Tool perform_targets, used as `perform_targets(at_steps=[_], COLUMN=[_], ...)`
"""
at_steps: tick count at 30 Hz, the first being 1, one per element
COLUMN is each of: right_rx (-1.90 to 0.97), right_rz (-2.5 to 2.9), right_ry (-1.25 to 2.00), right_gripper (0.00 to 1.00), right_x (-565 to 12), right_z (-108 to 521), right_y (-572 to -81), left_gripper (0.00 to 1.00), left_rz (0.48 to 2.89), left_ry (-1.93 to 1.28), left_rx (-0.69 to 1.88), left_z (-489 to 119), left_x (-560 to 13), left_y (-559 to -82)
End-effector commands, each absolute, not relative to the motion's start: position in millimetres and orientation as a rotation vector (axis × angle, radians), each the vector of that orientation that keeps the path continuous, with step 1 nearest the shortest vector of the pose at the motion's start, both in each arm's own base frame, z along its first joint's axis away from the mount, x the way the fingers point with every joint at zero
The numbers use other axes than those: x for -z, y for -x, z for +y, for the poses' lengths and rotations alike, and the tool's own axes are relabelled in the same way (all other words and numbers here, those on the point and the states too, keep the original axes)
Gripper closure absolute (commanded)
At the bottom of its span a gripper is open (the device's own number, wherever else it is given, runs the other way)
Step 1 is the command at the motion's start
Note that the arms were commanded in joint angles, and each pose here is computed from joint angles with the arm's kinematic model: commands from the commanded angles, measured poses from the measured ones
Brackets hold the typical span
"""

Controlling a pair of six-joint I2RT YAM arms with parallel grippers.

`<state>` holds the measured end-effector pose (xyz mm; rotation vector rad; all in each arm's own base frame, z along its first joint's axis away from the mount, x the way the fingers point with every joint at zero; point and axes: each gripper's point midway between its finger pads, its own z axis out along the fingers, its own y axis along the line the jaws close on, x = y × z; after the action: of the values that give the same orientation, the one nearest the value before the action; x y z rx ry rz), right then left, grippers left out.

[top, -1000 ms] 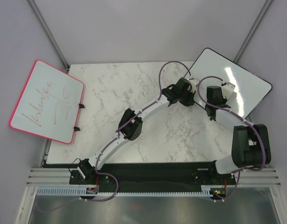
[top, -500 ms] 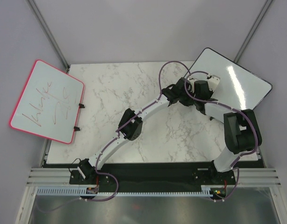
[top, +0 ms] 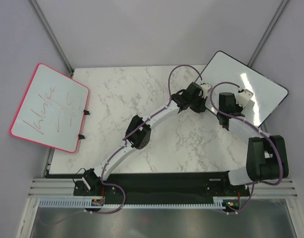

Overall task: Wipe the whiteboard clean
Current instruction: Erase the whiteboard at the whiteboard stand.

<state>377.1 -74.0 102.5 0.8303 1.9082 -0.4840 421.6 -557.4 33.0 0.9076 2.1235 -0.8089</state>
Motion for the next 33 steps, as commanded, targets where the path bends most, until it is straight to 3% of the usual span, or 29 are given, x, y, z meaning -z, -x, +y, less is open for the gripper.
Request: perform_targets(at_steps=[1, 6, 19, 22, 29, 33], right_rx=[0.650, 0.677, 0.523, 0.552, 0.827, 0.825], right_rz=[1.876, 1.814, 1.859, 1.850, 1.711, 1.646], right_ry=[-0.903, -0.951, -0.864, -0.882, -1.084, -1.157], right_gripper=[1.00, 1.00, 1.00, 1.00, 1.00, 1.00], right_x=[-111, -125, -102, -103, -99, -104], right_z=[-104, -121, -57, -65, -126, -138], right_y=[-337, -321, -417, -405, -316, -305], left_gripper=[0.98, 0.98, 0.98, 0.98, 0.98, 0.98], left_rz=[2.177, 2.177, 2.172, 2.177, 2.174, 2.175], left_ry=[-1.000, -1.001, -0.998, -1.000, -1.001, -0.997], left_rx=[0.886, 0.885, 0.886, 0.889, 0.893, 0.889], left_z=[-566, -566, -566, -566, -567, -566], left_x=[-18, -17, -20, -18, -19, -19], left_y=[-388, -387, -389, -389, -388, -389])
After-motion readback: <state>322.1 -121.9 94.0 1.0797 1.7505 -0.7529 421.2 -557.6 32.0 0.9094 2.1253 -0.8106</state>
